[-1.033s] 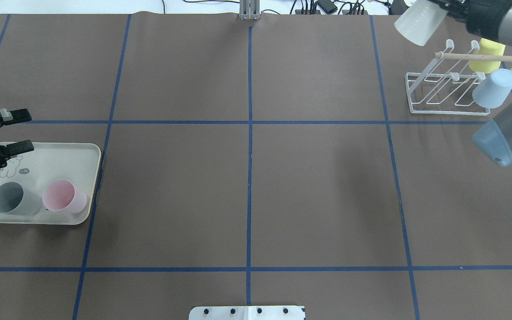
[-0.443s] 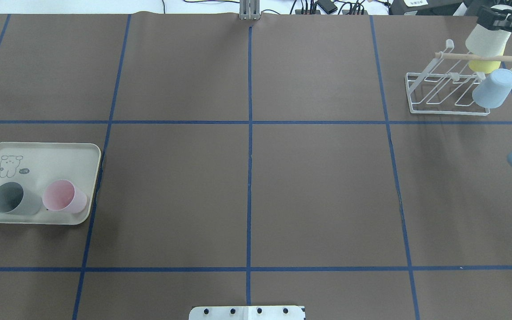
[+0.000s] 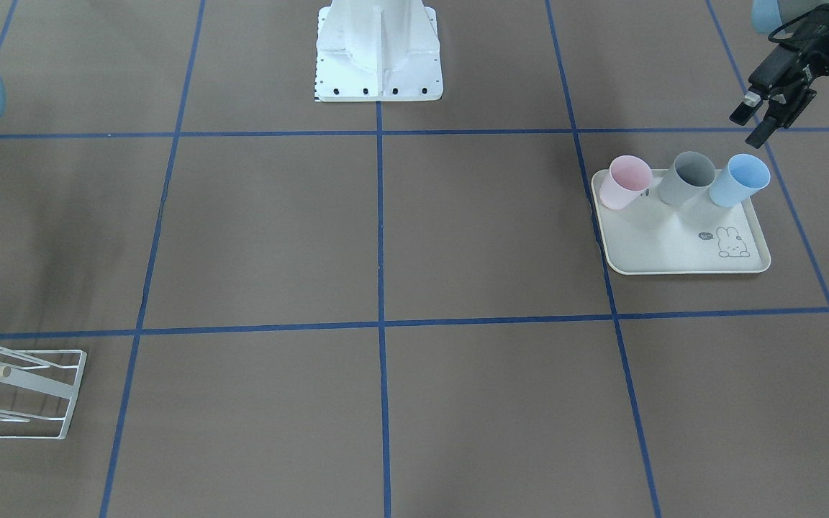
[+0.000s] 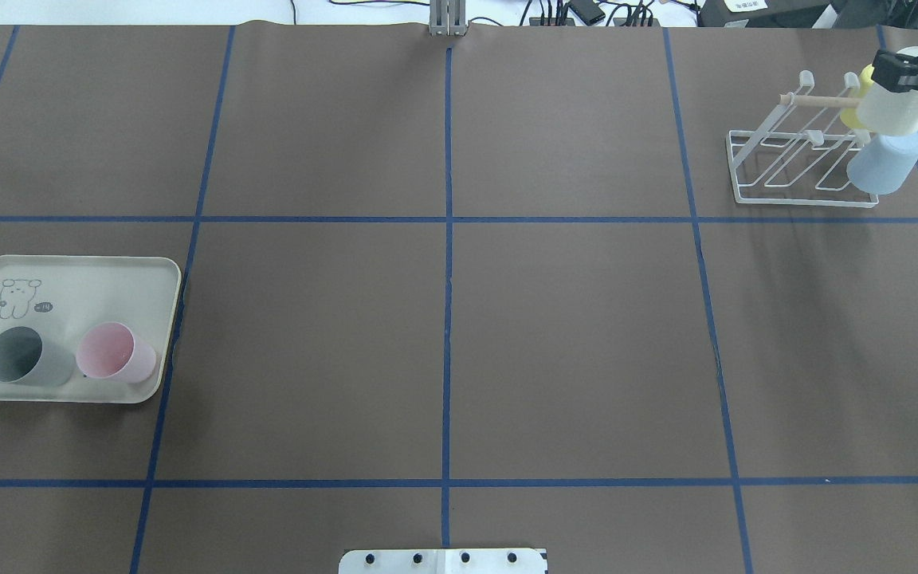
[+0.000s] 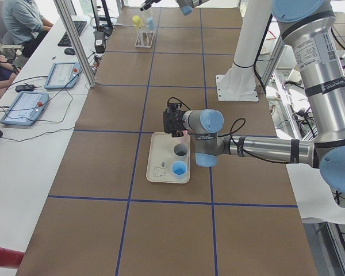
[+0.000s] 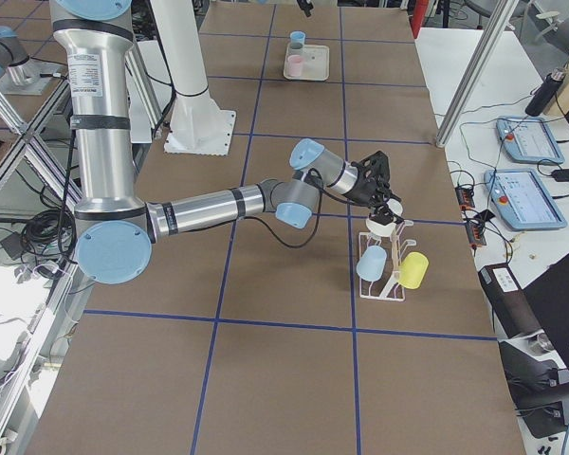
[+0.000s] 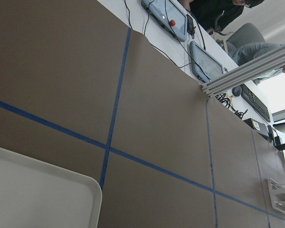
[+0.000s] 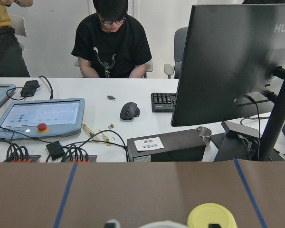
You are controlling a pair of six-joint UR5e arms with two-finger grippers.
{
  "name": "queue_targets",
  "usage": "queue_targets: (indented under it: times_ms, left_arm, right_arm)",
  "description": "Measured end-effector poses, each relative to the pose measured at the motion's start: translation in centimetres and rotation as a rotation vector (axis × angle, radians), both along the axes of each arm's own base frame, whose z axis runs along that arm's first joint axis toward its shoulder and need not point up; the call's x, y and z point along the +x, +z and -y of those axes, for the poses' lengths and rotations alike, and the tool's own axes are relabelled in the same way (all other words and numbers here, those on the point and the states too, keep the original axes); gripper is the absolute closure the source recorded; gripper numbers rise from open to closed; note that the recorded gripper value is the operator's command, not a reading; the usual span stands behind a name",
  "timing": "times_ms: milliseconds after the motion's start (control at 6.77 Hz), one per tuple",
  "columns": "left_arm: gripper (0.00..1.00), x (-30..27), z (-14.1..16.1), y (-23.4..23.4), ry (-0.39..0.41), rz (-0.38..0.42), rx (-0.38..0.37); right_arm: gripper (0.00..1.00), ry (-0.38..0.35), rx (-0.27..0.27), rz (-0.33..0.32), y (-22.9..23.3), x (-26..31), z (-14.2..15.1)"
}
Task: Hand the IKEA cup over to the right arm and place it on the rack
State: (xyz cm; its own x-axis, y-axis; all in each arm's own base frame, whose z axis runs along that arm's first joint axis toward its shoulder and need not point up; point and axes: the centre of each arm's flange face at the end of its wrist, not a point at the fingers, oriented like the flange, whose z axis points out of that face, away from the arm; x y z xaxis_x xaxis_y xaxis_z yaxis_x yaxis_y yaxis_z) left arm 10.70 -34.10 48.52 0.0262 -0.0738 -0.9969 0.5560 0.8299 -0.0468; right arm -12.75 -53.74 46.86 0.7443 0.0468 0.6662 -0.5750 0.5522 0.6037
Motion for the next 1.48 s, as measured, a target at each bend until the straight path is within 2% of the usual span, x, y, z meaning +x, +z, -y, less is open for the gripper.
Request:
queue_targets:
  times_ms: [295,738,1476]
  left_arm:
    - [0.00,0.0,0.0,0.2,0.001,0.000,0.000]
    - [0.00,0.0,-0.1,0.4,0.002,0.001,-0.002]
    - [0.00,0.2,0.1,0.2,0.001,-0.006,-0.004]
  right_arm:
    - [1.00,-0.031,-0.002,-0.003,0.2,-1.8,-0.6]
    - [1.00,-0.033,0.012,-0.027,0.1,-4.4,-0.9]
    - [1.00,-0.051,0.023,-0.087,1.1,-4.6,-0.5]
